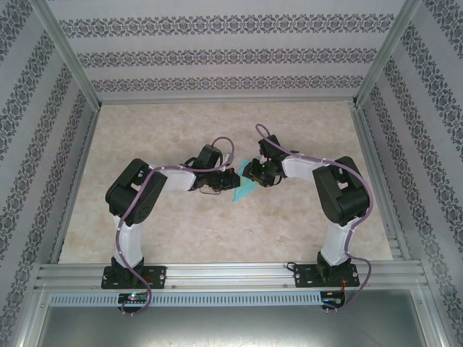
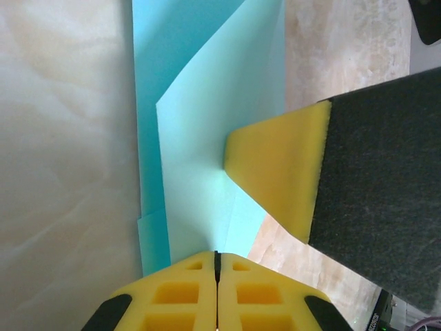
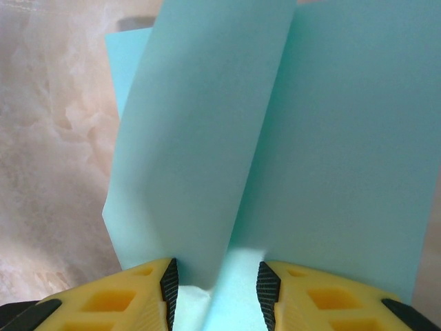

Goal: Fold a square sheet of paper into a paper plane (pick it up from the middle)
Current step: Fourth fold the wing at the center of the table.

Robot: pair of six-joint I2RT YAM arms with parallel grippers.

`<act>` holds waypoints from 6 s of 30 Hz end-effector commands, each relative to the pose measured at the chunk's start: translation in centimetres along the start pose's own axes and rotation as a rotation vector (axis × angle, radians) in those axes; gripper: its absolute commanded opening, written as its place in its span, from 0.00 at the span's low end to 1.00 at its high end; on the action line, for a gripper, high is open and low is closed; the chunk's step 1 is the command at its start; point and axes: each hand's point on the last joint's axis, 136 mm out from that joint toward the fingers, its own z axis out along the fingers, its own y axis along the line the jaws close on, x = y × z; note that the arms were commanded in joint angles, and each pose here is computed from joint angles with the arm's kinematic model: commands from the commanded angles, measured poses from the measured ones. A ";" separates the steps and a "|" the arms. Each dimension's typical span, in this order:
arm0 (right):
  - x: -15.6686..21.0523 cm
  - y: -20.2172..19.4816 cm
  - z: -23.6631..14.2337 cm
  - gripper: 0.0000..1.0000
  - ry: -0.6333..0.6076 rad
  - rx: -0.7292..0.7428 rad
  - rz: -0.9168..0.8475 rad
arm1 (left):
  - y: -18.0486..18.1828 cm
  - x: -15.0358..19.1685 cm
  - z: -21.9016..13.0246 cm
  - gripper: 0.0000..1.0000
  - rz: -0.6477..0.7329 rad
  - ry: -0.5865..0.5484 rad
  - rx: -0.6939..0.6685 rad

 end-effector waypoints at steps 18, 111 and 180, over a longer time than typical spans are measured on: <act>3.9 -8.2 2.7 0.41 0.121 0.333 0.062 | 1.7 -0.3 0.1 0.08 -0.028 0.001 -0.072; 5.4 -9.7 4.2 0.34 0.172 0.440 0.058 | 3.6 0.6 0.3 0.06 -0.075 0.054 -0.139; 1.3 -5.3 2.9 0.10 0.057 0.104 0.110 | 0.7 -0.9 -1.8 0.03 0.026 0.067 -0.134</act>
